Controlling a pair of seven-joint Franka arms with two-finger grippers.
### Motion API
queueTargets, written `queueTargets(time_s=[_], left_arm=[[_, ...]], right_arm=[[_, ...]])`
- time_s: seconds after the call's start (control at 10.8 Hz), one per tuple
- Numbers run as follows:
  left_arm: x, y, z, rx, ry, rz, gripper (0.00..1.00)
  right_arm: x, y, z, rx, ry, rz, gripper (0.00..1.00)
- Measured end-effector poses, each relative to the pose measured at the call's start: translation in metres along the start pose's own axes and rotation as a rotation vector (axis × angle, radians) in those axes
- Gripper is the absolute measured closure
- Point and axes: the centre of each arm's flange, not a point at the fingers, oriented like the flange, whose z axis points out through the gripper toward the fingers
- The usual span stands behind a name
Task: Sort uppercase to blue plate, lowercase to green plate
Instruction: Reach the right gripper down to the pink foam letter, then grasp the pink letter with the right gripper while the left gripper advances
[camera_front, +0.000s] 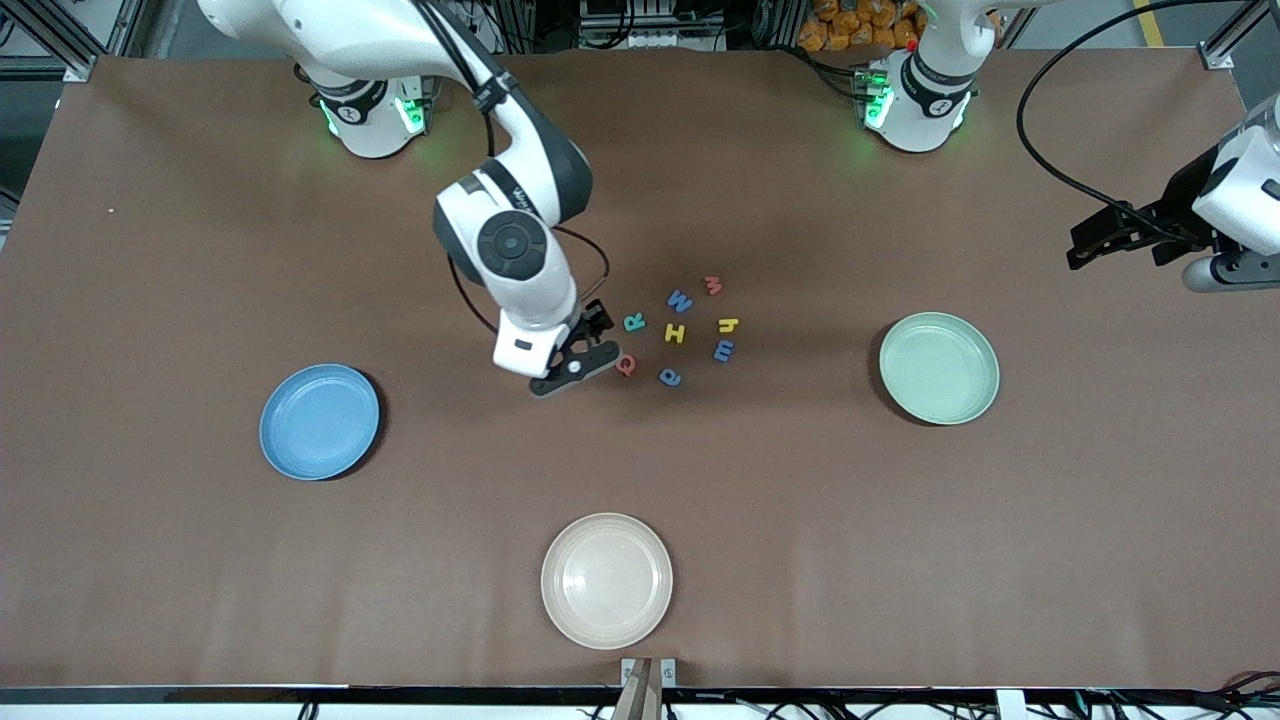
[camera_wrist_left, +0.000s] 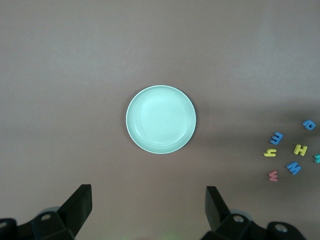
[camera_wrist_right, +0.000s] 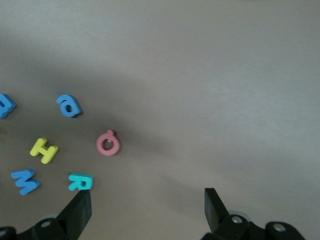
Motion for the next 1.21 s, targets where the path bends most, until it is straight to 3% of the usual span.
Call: queueTargets(time_s=[0.37, 1.21], left_arm=[[-0.002, 0.007, 0.002, 0.003, -0.015, -0.045, 0.0], [0.0, 0.018, 0.011, 0.01, -0.034, -0.259, 0.0]], right_arm=[[-0.002, -0.05, 0.058, 0.006, 0.043, 0.008, 0.06], [-0.005, -0.06, 0.119, -0.007, 0.037, 0.057, 0.18]])
